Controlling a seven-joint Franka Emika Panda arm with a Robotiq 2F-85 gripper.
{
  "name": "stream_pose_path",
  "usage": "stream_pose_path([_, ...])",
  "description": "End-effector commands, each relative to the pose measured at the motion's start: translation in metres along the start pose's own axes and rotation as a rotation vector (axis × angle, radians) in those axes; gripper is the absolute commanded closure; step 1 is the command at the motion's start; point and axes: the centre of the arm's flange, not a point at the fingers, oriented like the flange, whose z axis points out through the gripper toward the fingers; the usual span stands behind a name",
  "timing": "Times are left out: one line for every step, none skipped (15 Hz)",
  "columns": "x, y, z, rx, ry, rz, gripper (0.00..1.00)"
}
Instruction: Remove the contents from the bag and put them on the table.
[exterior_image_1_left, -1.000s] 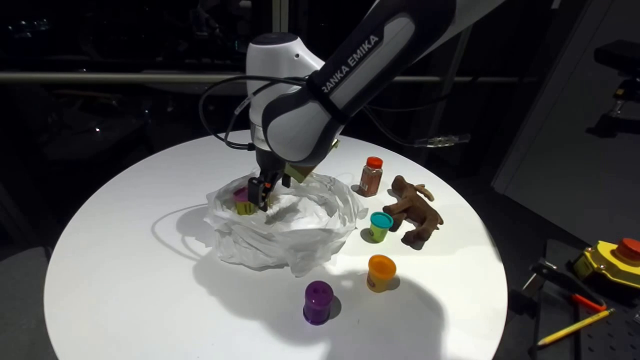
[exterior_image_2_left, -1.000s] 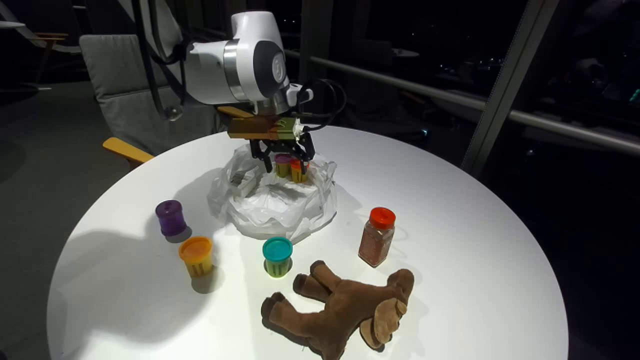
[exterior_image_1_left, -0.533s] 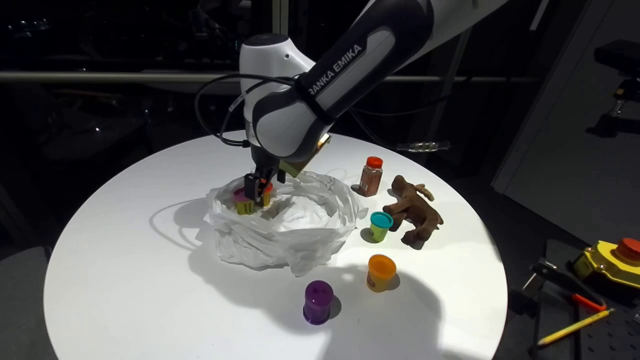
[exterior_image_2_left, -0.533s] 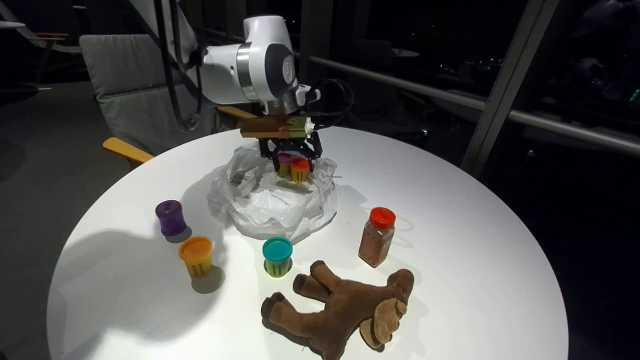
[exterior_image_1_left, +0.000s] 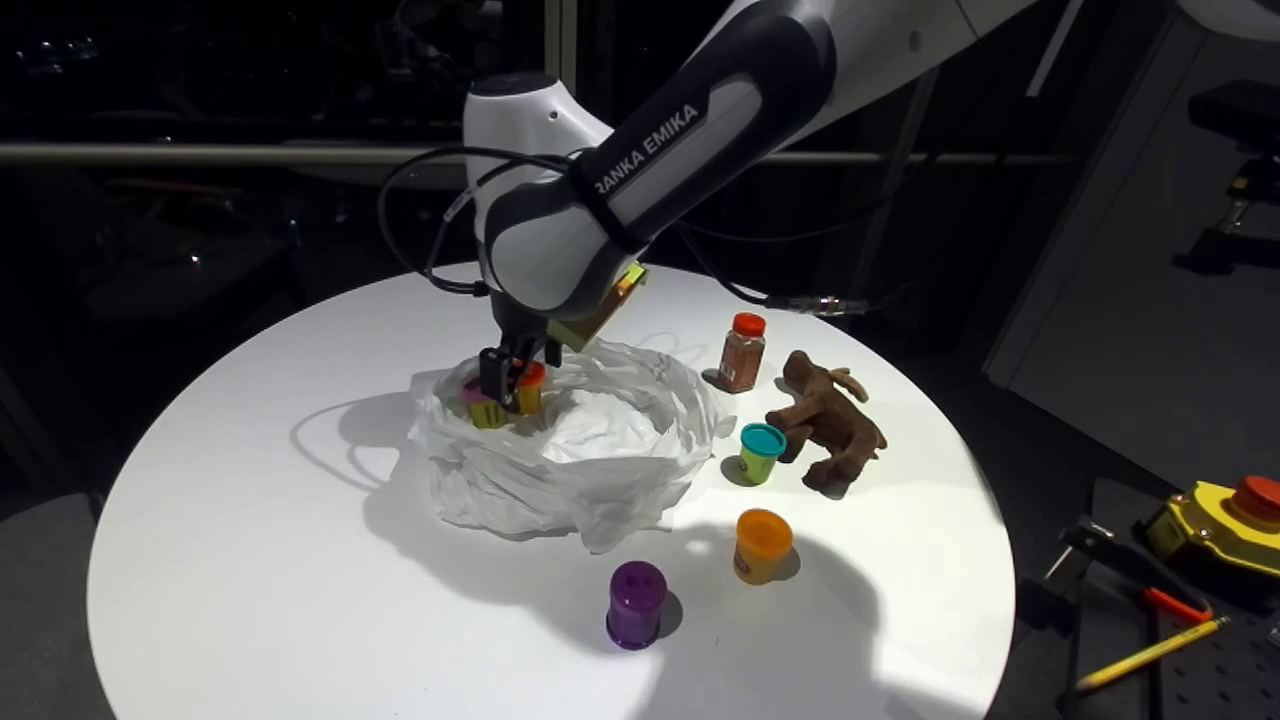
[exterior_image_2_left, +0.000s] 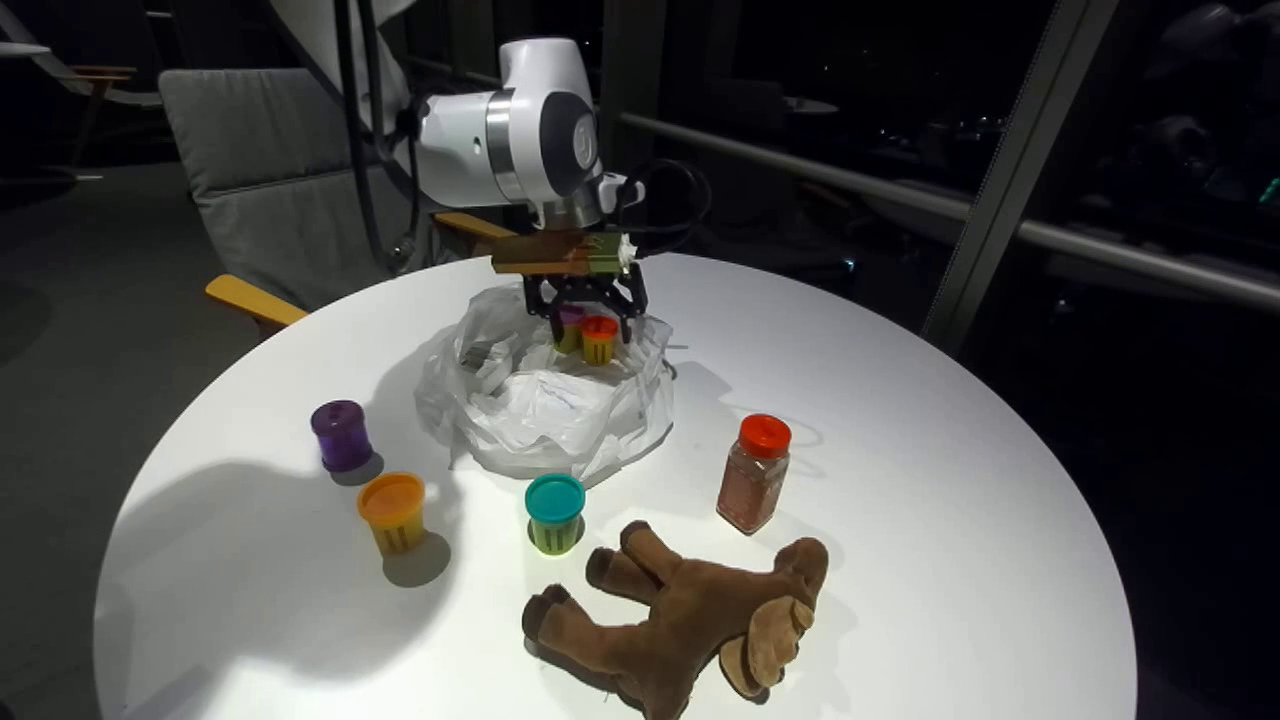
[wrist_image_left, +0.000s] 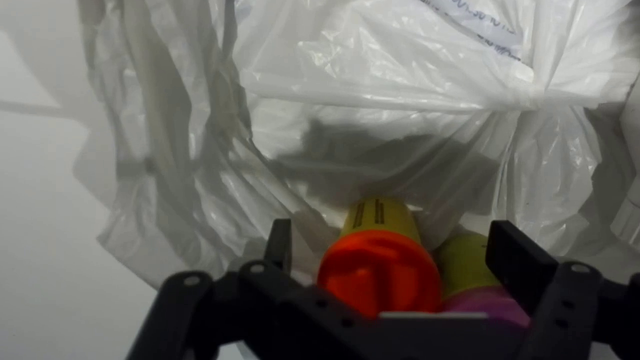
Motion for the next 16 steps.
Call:
stream_pose_path([0.026,0.003,0.007,0.022,0.007,-0.014,0.00])
stream_pose_path([0.026,0.002,0.007,0.024,0.009,-0.016,0.00])
stream_pose_path([0.028,0.001,0.007,0.023,0.013,-0.016,0.00])
stream_pose_path([0.028,0.001,0.006,0.019,0.017,-0.018,0.00])
stream_pose_path([0.029,0.000,0.005,0.016,0.023,-0.018,0.00])
stream_pose_path([0.029,0.000,0.005,0.016,0.025,-0.019,0.02])
stream_pose_path([0.030,0.000,0.005,0.012,0.028,-0.019,0.25])
stream_pose_path([0.030,0.000,0.004,0.010,0.029,-0.020,0.27])
stream_pose_path([0.030,-0.001,0.004,0.002,0.029,-0.020,0.28])
stream_pose_path([0.029,-0.002,0.003,-0.006,0.028,-0.020,0.35])
stream_pose_path([0.028,-0.002,0.002,-0.012,0.029,-0.021,0.43])
stream_pose_path([0.026,-0.002,0.001,-0.020,0.028,-0.022,0.51])
stream_pose_path([0.025,-0.002,-0.001,-0.028,0.030,-0.021,0.59])
stream_pose_path([0.024,-0.002,-0.003,-0.035,0.031,-0.022,0.66])
stream_pose_path([0.022,-0.003,-0.005,-0.044,0.031,-0.022,0.73])
stream_pose_path([0.020,-0.003,-0.007,-0.049,0.032,-0.022,0.74])
